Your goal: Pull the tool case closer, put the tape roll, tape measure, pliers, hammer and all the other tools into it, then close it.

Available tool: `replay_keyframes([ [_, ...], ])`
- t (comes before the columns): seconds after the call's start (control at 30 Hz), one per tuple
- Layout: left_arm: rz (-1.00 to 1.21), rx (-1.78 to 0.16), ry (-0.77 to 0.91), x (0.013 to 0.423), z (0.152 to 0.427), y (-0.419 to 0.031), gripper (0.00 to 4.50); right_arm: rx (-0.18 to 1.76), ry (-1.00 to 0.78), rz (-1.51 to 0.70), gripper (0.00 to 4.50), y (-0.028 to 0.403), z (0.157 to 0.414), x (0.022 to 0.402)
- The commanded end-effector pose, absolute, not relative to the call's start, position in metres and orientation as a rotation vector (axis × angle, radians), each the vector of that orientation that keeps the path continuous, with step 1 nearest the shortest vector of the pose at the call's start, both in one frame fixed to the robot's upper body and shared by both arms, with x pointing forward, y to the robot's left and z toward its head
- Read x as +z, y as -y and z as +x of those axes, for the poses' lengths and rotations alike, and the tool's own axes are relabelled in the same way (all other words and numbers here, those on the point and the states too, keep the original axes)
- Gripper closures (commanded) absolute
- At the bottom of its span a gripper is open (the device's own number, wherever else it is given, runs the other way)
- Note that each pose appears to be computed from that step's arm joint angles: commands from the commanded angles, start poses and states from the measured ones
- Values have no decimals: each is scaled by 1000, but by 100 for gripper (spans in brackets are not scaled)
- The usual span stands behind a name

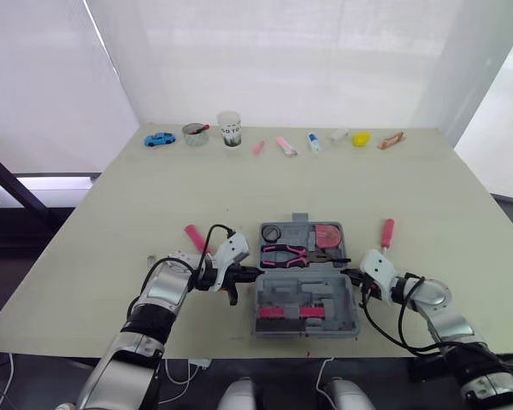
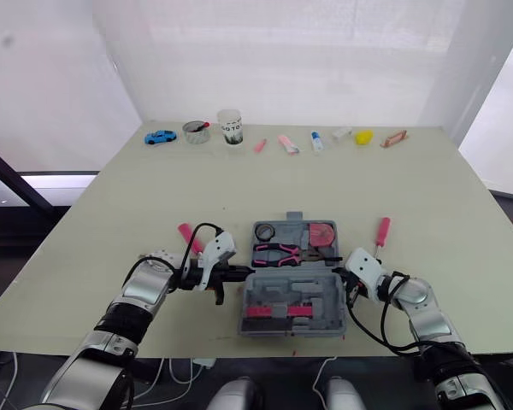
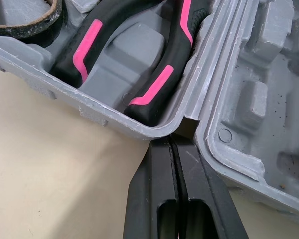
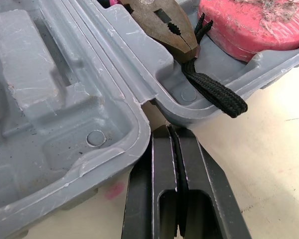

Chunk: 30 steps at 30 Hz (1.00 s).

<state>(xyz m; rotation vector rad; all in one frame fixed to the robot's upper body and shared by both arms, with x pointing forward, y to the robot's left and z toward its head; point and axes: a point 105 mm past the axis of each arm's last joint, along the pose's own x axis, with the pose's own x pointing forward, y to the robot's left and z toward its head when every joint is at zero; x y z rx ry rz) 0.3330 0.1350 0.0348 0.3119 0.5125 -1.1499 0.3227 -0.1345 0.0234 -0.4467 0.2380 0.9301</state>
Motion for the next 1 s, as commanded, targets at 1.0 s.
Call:
replay_keyframes([
  [1.0,305,-1190,-491,36,331,-118,444,915,-228,-498,450,145,328,35],
])
